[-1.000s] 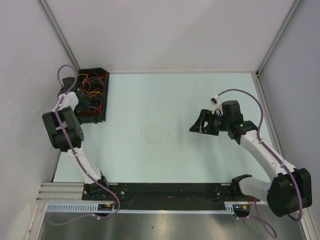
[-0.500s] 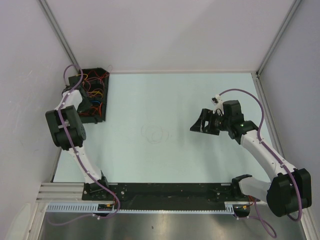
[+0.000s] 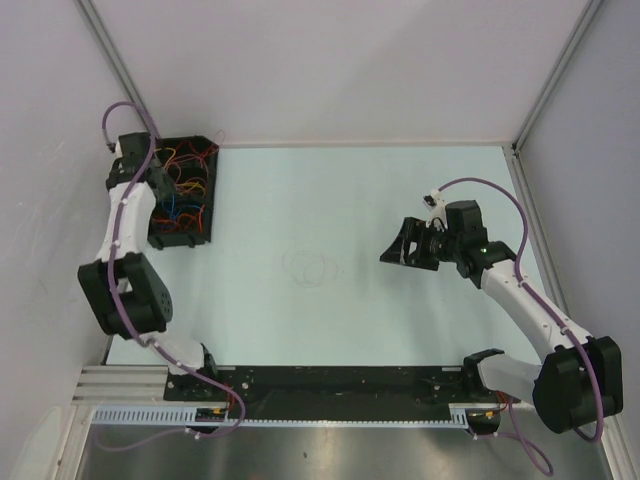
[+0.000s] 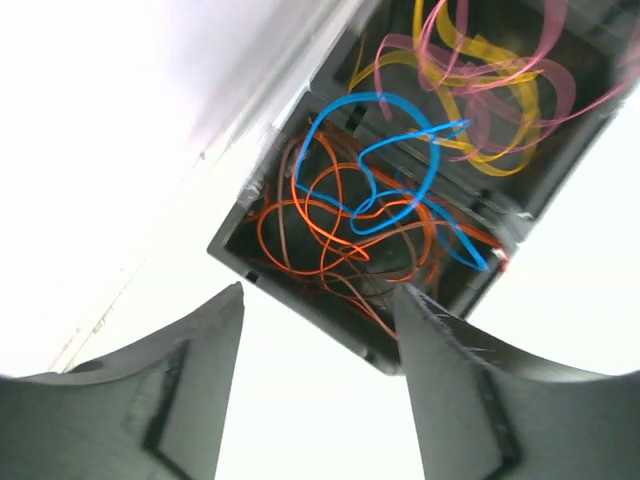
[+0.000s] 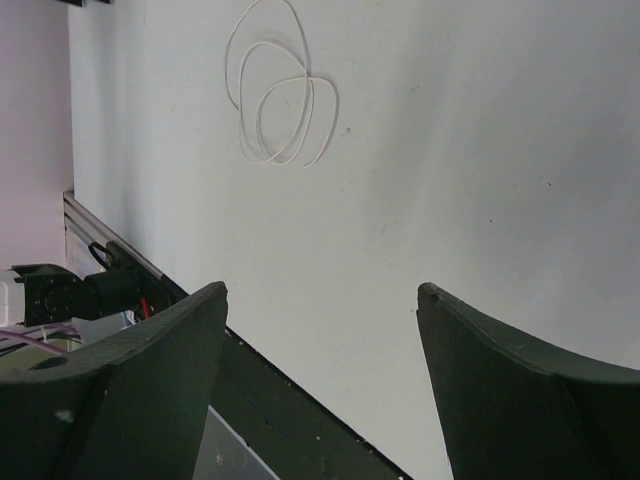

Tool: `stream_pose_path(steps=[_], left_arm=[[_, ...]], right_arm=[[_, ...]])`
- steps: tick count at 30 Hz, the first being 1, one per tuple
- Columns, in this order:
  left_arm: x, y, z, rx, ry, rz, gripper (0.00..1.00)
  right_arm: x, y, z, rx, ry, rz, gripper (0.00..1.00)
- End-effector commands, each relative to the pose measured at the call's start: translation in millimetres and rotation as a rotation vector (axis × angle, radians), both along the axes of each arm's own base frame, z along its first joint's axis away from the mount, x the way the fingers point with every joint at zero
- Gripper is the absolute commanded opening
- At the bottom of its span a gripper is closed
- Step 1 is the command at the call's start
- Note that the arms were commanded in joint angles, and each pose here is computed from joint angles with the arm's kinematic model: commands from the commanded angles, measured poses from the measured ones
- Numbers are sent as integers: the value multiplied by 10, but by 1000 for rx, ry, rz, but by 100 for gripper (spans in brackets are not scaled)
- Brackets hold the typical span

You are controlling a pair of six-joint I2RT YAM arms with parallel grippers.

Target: Untangle the cables

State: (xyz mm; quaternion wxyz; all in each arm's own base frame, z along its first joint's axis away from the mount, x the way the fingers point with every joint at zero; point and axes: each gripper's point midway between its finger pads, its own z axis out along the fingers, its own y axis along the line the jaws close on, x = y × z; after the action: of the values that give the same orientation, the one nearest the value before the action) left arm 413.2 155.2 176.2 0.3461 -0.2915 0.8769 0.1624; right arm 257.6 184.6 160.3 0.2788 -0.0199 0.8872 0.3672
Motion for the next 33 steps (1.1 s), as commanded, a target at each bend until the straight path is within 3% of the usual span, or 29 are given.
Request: stream_pose_path(steps=[1,5,8,14,20,24,33], left_arm=[[-137,-276,698,37,-197,-41,71],[-313,-806,1169,41,-358,-174,75],[-399,-1336,1205,-6,-395,-320,77],[-584,-2118,735,-141,-337,-530,77],[-899,-2851,-4,-256,-225,-669,75],[-1038,-3382,-254,-314,-226,-815,71],[-1208,-3969,-861,-294,-74,-970,72]], right_arm=[[52,-7,40,10,-15,-19,81],[75,2,41,11,-14,-34,82],[95,36,27,12,-10,-43,82],[112,147,-51,-3,12,-59,82],[108,443,-200,-46,40,-47,82],[162,615,-256,-77,52,-50,81],[314,560,-355,-145,61,-79,81]])
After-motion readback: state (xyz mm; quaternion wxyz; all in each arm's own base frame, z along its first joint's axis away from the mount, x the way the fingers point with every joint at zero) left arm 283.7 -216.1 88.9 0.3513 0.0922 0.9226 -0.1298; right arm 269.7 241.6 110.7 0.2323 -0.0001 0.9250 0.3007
